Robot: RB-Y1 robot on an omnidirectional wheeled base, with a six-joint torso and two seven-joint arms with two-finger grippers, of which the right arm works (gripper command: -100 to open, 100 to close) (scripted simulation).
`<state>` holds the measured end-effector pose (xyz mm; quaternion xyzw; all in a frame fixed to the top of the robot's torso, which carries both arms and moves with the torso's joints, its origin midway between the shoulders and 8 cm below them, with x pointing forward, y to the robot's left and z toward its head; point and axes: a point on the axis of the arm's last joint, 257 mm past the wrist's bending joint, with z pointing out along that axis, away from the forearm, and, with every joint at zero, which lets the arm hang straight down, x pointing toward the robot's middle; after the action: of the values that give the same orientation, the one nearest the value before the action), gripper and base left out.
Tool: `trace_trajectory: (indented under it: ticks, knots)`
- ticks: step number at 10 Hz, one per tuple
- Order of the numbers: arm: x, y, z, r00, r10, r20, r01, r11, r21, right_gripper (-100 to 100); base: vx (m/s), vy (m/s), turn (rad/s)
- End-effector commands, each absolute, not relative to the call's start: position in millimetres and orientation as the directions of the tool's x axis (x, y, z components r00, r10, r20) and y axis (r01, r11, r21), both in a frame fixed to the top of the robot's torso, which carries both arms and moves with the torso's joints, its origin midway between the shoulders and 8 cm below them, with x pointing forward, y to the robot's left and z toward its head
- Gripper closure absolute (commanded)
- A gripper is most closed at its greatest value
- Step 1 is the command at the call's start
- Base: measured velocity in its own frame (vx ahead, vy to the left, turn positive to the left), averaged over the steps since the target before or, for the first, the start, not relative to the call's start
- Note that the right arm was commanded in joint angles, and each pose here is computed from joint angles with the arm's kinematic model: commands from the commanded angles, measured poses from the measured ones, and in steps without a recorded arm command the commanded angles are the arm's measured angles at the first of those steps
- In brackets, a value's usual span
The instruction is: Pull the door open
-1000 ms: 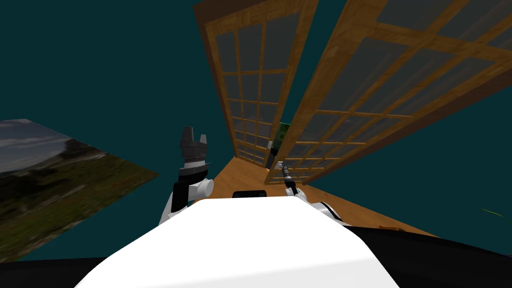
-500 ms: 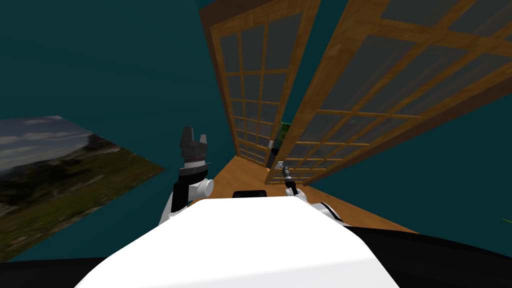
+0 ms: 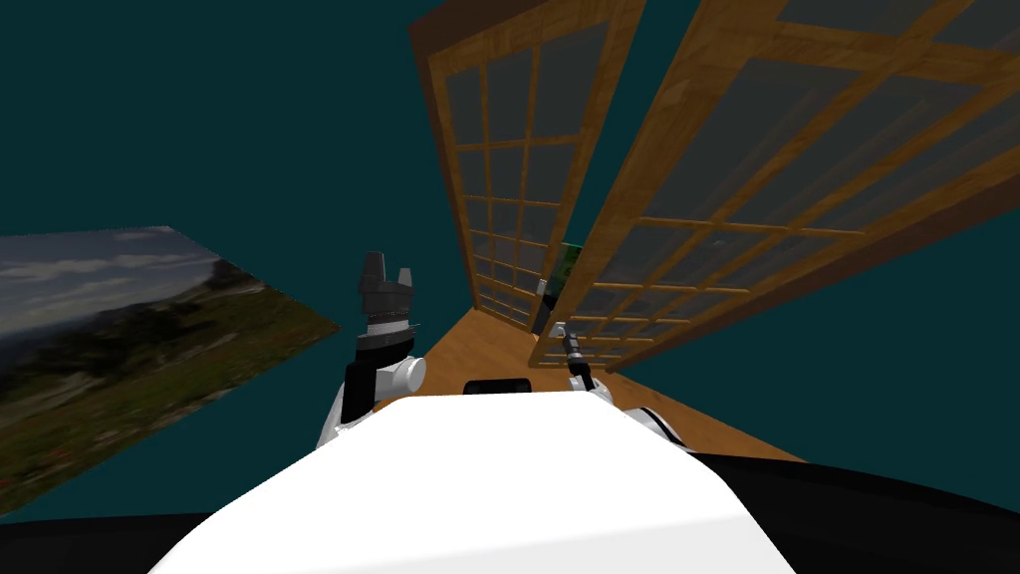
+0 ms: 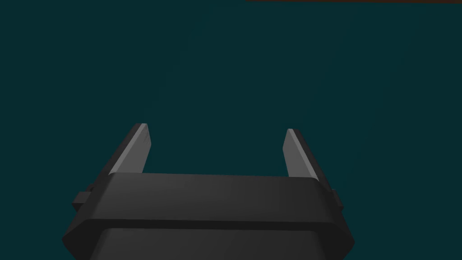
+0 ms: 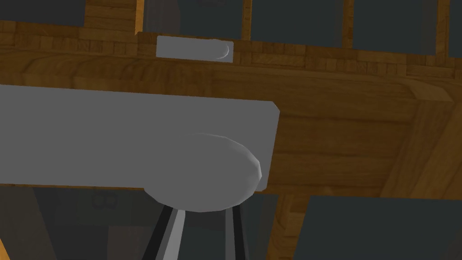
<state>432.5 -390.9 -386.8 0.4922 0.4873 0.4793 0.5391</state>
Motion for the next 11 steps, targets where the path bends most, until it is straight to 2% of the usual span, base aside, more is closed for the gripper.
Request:
trace_trajectory:
  ticks: [1,6,10,11]
  knots:
    - [437,-375,-386,0.052,0.998,0.026,-0.05,-0.023,0.998,100,-0.075,-0.045,0.136]
    - [437,-377,-386,0.058,0.994,0.093,-0.054,-0.09,0.994,100,-0.027,-0.014,0.036]
    - [436,-383,-387,0.079,0.971,0.226,-0.067,-0.221,0.973,100,-0.053,-0.023,0.097]
    - [430,-398,-392,0.109,0.965,0.239,-0.055,-0.234,0.971,-100,-0.056,-0.048,0.036]
